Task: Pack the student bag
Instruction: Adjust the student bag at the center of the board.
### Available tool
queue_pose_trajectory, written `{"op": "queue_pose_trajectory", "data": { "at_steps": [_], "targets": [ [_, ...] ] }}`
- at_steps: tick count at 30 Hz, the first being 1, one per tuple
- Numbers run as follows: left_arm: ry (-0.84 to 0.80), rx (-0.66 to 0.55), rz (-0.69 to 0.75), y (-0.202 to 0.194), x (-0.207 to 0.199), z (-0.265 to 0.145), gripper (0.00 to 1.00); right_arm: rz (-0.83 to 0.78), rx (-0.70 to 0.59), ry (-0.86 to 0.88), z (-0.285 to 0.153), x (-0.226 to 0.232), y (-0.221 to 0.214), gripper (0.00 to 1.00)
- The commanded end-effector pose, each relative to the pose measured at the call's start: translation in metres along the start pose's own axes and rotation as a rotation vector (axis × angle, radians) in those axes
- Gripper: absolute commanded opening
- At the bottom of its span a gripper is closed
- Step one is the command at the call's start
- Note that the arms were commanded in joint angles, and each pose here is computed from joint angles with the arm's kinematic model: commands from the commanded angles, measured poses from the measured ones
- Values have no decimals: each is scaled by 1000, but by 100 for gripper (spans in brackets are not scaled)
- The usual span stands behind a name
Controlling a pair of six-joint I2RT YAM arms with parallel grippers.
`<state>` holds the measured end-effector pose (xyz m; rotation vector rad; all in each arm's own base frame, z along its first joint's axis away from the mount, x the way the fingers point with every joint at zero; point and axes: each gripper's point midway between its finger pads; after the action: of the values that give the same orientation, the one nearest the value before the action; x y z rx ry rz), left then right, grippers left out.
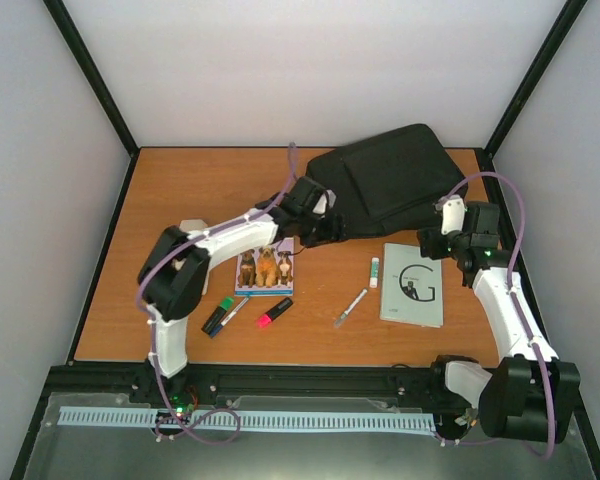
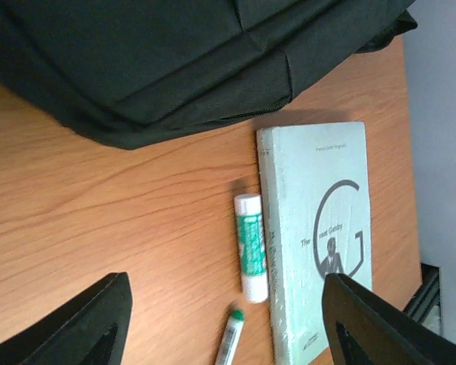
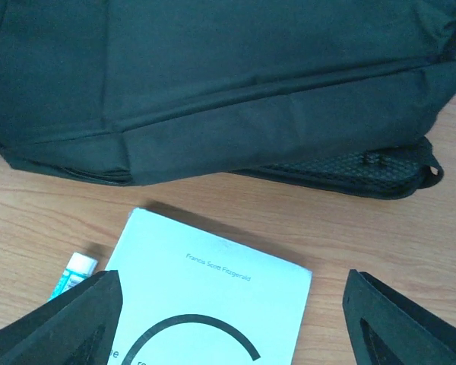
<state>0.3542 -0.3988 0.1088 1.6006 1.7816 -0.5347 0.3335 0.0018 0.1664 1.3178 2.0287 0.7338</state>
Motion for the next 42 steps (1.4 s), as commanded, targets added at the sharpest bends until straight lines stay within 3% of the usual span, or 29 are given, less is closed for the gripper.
{"op": "queue_pose_trajectory", "data": {
  "at_steps": [1, 6, 16, 20, 31, 37, 42],
  "targets": [
    [76, -92, 104, 3, 3, -61, 72, -63, -31, 91, -1, 11, 14, 80],
    [116, -109, 174, -23, 12, -115, 77, -144, 11, 184, 14, 25, 37, 69],
    [486, -336, 271, -9, 59, -226, 88, -309, 127, 364, 64, 113, 83, 71],
    [574, -425, 276, -7, 83, -252, 98, -392, 181, 357, 91, 137, 88, 70],
    [602, -505, 212, 1, 143, -259, 100, -520, 315, 332, 164, 177, 106, 70],
    [596, -498, 206, -2, 144, -259, 100, -553, 347, 281, 193, 189, 109, 80],
    [605, -540, 208, -2, 144, -270, 100, -540, 390, 244, 216, 190, 105, 82]
  ]
}}
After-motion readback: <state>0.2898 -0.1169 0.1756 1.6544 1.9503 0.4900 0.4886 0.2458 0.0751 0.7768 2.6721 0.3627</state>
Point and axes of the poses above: each gripper's point midway between its finger pads, its own z axis out along the fingers, its own x axis along the line the jaws close on, y = z × x, and after that the axes turned 12 degrees about -z, right-handed
